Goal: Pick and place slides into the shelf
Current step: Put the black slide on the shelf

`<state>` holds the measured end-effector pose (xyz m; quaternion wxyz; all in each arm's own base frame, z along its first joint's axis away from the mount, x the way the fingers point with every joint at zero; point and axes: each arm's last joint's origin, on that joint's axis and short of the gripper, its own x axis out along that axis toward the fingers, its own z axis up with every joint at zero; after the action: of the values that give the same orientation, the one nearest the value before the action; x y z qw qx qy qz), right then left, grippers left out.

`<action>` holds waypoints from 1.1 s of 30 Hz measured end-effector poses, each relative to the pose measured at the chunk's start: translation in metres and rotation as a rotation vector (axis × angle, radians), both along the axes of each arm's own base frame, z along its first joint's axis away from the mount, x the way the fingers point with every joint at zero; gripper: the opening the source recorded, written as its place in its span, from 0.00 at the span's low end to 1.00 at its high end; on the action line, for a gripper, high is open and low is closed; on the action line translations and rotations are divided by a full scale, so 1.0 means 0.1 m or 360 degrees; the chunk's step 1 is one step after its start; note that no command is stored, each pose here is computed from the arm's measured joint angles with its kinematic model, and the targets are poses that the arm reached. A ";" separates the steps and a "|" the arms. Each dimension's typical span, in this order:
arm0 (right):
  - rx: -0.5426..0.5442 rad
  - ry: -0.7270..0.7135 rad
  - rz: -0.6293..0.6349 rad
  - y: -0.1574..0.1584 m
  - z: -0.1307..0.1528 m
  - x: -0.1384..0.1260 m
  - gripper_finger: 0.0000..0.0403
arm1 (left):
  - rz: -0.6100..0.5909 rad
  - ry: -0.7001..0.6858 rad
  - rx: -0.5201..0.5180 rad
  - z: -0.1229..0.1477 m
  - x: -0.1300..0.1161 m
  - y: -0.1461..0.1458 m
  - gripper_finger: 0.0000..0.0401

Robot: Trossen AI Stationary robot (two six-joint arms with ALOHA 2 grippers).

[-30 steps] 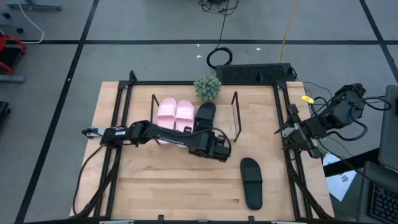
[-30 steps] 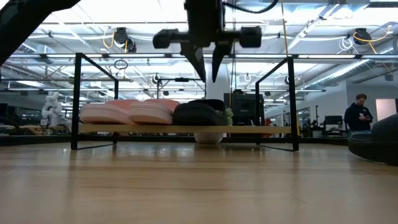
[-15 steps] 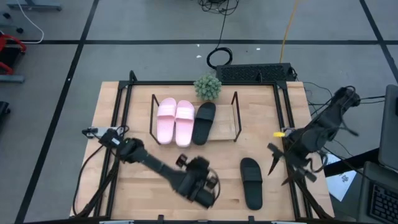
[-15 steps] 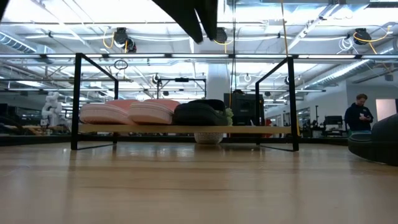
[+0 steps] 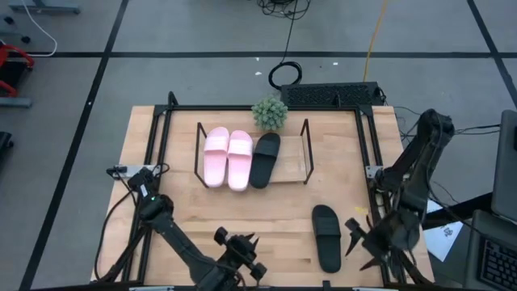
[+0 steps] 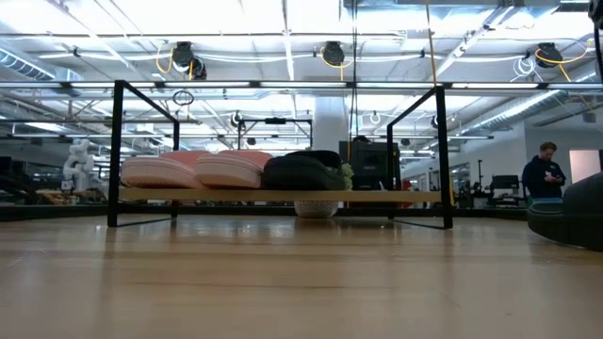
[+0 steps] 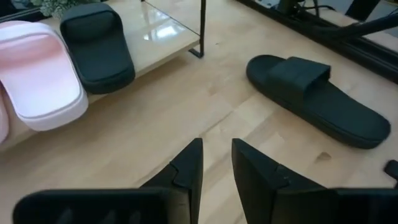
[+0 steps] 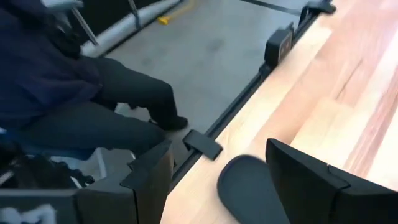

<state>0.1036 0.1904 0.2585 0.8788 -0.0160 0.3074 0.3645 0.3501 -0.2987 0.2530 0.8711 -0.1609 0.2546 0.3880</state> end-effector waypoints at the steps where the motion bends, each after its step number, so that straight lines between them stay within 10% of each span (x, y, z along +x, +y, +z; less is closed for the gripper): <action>1: -0.0025 -0.0001 -0.0020 0.07 -0.05 -0.03 0.61 | -0.0001 -0.0015 -0.0004 0.00 -0.02 -0.02 0.22; 17: -0.0736 0.0134 -0.0587 0.10 -0.68 -0.08 0.61 | 0.0011 -0.0023 -0.0014 0.00 -0.01 -0.01 0.22; 33: -0.0746 0.0244 -0.0821 0.05 -0.80 0.08 0.61 | -0.0004 0.0041 0.0041 0.00 0.01 0.04 0.22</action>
<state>0.1114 0.1949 0.1787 0.8888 -0.1117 0.4417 0.0503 0.3511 -0.2946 0.2531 0.8702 -0.1444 0.2608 0.3922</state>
